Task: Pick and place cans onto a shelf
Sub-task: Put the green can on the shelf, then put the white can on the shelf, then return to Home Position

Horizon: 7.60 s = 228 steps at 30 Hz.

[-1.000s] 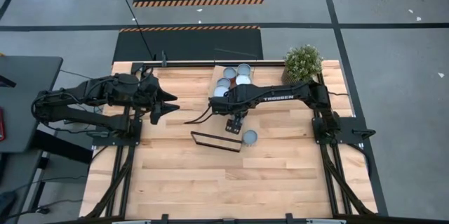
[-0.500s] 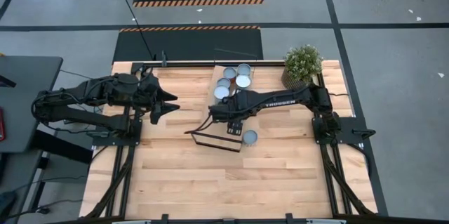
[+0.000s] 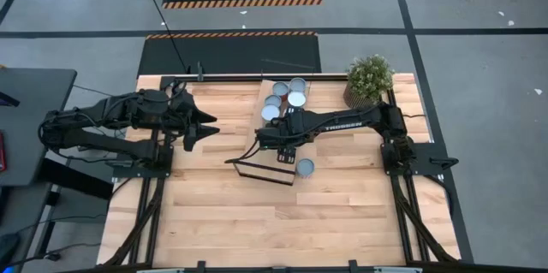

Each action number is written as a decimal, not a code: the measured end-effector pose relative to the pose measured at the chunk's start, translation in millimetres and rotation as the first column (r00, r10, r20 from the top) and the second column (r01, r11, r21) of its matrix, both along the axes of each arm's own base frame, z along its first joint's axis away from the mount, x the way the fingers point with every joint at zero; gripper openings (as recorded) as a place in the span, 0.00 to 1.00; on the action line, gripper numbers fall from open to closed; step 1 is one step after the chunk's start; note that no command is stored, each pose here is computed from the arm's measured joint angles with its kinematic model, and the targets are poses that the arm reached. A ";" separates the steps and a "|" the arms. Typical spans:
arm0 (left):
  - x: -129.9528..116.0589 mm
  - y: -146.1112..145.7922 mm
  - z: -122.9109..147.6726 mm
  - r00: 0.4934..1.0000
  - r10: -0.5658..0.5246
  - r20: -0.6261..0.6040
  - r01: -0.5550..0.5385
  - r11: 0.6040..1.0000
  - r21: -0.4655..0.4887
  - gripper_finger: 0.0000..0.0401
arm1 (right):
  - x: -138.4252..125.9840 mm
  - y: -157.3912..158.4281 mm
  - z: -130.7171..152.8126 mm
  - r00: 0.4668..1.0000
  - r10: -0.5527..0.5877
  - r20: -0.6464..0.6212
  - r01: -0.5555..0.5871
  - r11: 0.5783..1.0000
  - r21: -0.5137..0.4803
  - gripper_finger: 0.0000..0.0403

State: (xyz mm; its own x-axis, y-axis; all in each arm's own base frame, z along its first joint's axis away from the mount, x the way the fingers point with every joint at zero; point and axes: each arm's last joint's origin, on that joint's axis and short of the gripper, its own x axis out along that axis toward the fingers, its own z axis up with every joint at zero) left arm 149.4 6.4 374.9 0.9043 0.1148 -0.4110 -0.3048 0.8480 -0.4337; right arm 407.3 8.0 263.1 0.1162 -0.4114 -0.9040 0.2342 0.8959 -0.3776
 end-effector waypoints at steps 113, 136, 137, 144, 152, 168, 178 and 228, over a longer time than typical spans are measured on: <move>-1.3 -0.8 -4.5 0.999 -0.012 -0.046 0.010 0.999 -0.039 0.58 | -109.5 41.6 -103.5 0.603 -0.088 0.793 -0.186 0.951 0.247 0.77; 1.4 -5.2 1.5 0.998 -0.067 0.014 0.067 0.998 0.021 0.58 | -115.2 33.8 -87.2 0.620 -0.071 0.781 -0.231 0.935 0.268 0.88; 1.3 -5.2 1.5 0.998 -0.067 0.014 0.066 0.998 0.021 0.58 | -115.0 33.8 -85.9 0.613 -0.073 0.787 -0.232 0.935 0.267 0.88; 1.3 -5.3 1.3 0.998 -0.064 0.013 0.064 0.998 0.013 0.58 | -125.3 31.6 -77.8 0.643 -0.069 0.763 -0.203 0.945 0.256 0.87; 1.6 -5.3 1.9 0.998 -0.064 0.020 0.064 0.998 0.014 0.58 | -143.1 30.5 -58.4 0.656 -0.030 0.754 -0.207 0.954 0.218 0.87; 1.3 -5.2 1.1 0.998 -0.061 0.012 0.061 0.998 0.006 0.58 | -149.4 35.4 -96.3 0.770 -0.063 0.634 -0.046 0.987 0.153 0.87; -0.9 -4.8 4.0 0.998 -0.057 0.037 0.056 0.998 0.038 0.58 | -145.1 28.4 -93.5 0.731 -0.157 0.664 -0.002 0.972 0.233 0.87; -65.6 6.8 -162.3 0.779 0.341 0.526 -0.216 0.934 -0.284 0.58 | -295.8 -3.9 -76.8 -0.157 -0.493 0.856 0.044 0.862 0.505 0.87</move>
State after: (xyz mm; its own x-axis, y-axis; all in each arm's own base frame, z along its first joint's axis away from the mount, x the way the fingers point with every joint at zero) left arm 83.7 13.2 212.6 0.9216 0.3711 0.1139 -0.1658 0.6416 -0.7489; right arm 111.5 4.1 186.3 0.8554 -0.5179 -0.0057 0.3755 0.6126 0.6955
